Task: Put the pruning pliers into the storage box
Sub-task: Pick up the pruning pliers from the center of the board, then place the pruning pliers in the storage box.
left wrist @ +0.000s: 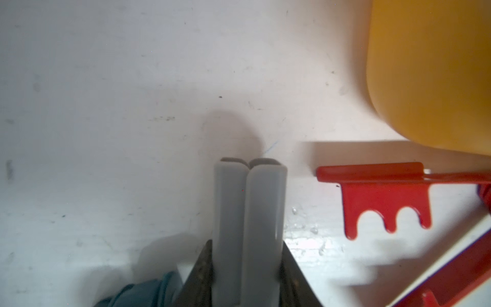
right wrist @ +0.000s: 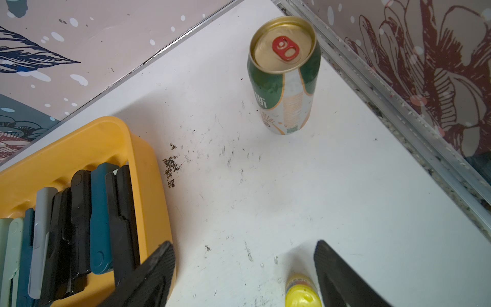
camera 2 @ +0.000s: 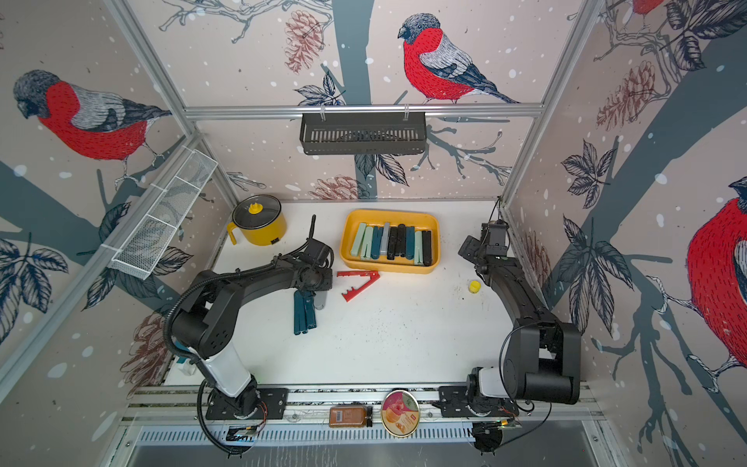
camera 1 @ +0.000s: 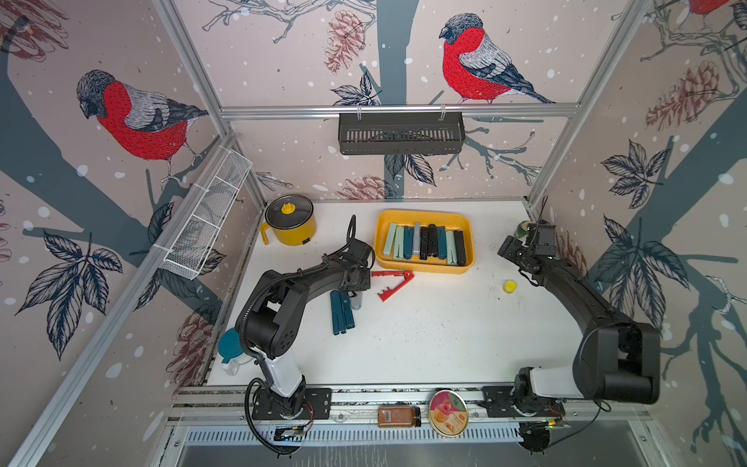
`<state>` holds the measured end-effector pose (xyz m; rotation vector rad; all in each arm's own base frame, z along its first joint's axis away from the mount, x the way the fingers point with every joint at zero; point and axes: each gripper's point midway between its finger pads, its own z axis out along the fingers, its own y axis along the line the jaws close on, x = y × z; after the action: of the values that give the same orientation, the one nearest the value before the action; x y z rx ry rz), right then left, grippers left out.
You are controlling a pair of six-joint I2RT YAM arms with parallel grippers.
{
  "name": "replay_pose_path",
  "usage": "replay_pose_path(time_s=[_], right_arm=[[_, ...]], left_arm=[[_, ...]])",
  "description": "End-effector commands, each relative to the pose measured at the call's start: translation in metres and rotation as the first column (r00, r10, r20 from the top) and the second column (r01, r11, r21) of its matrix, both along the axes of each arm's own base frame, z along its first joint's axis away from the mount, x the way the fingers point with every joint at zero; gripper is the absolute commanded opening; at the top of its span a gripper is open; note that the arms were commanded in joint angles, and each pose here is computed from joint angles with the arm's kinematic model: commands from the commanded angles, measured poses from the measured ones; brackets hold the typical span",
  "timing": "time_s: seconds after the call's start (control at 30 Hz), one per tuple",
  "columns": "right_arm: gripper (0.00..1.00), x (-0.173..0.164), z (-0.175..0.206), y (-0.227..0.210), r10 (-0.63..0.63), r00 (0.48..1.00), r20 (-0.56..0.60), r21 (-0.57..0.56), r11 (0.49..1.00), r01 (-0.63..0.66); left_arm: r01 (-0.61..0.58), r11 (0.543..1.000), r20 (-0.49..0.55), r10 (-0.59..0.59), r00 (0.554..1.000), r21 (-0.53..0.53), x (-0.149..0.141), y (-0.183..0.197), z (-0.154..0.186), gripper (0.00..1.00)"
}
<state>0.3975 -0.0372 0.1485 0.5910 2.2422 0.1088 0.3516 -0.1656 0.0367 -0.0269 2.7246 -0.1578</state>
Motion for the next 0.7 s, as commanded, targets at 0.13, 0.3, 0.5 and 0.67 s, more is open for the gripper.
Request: replay_pose_path(time_s=[0.13, 0.3, 0.5, 0.67], right_arm=[[0.83, 0.001, 0.005, 0.001, 0.002, 1.000, 0.009, 0.000, 1.000, -0.002], [0.83, 0.001, 0.006, 0.001, 0.003, 1.000, 0.013, 0.003, 1.000, -0.003], [0.83, 0.000, 0.006, 0.002, 0.003, 1.000, 0.015, 0.007, 1.000, -0.003], [0.83, 0.000, 0.006, 0.004, 0.007, 1.000, 0.019, 0.013, 1.000, -0.008]], left_arm=[[-0.046, 0.999, 0.119, 0.045, 0.992, 0.006, 0.012, 0.012, 0.049, 0.13], [0.003, 0.998, 0.230, 0.010, 0.973, -0.056, 0.028, -0.003, 0.101, 0.12], [0.149, 0.985, 0.355, -0.110, 0.928, -0.083, 0.057, -0.050, 0.156, 0.11], [0.293, 0.949, 0.403, -0.224, 0.887, -0.118, 0.089, -0.121, 0.175, 0.11]])
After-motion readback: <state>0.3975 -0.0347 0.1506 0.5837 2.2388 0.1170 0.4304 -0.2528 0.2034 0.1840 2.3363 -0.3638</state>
